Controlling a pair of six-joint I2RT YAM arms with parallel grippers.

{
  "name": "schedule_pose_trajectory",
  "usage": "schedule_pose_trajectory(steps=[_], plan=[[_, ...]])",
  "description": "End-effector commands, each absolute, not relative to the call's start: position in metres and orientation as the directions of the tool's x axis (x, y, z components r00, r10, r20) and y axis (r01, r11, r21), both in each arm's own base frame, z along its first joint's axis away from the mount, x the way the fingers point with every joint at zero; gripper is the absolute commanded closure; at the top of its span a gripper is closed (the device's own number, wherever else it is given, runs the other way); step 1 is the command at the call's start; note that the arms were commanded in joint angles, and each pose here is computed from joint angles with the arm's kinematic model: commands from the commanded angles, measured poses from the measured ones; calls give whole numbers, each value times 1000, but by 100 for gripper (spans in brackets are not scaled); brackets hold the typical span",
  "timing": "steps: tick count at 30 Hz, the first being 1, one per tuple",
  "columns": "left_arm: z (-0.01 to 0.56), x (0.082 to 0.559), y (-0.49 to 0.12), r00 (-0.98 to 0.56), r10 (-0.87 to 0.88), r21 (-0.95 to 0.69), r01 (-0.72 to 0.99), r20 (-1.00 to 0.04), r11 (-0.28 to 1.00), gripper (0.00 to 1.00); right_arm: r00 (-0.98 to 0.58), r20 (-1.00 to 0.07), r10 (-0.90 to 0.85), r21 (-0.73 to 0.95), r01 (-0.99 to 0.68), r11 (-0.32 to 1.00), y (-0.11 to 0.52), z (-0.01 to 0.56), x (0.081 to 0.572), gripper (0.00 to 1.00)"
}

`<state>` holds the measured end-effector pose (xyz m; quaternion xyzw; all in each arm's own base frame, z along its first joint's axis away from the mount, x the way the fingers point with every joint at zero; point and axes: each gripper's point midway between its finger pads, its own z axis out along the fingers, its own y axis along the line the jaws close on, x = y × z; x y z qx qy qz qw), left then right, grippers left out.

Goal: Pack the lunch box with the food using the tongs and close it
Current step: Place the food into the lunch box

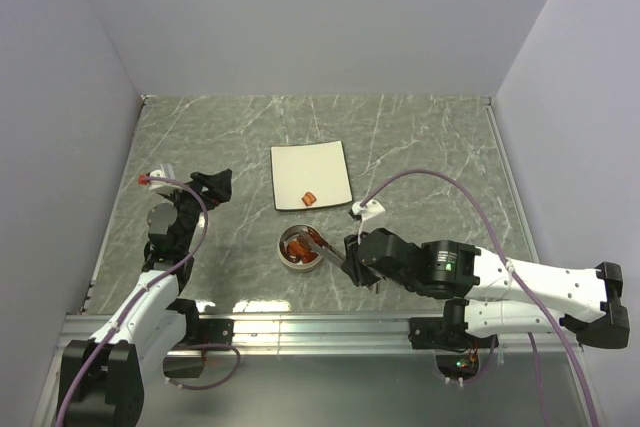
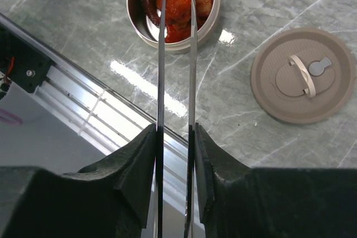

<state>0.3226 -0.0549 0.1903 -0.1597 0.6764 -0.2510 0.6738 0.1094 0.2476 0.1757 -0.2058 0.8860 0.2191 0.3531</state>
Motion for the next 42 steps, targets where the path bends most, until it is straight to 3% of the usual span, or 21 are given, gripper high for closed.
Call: schedule_pose_trajectory(steps=[1, 6, 12, 17, 23, 42], plan=[[204, 323, -57, -9, -561, -555, 160, -828, 816, 1, -656, -735, -172, 235, -484, 843, 245, 180, 116, 62], [203, 322, -57, -10, -561, -555, 159, -828, 816, 1, -643, -746, -173, 225, -488, 844, 248, 187, 120, 51], [203, 322, -56, -8, -560, -554, 157, -828, 817, 1, -624, -761, -178, 221, -508, 833, 254, 195, 122, 46], [204, 322, -57, -8, -560, -554, 159, -828, 817, 0, -625, -758, -186, 228, -521, 822, 257, 196, 120, 48], [203, 322, -56, -8, -560, -554, 157, -828, 817, 1, -638, -734, -233, 239, -564, 790, 267, 190, 108, 57], [203, 322, -56, -9, -561, -556, 157, -827, 816, 1, -608, -741, -286, 207, -611, 764, 287, 192, 102, 57]])
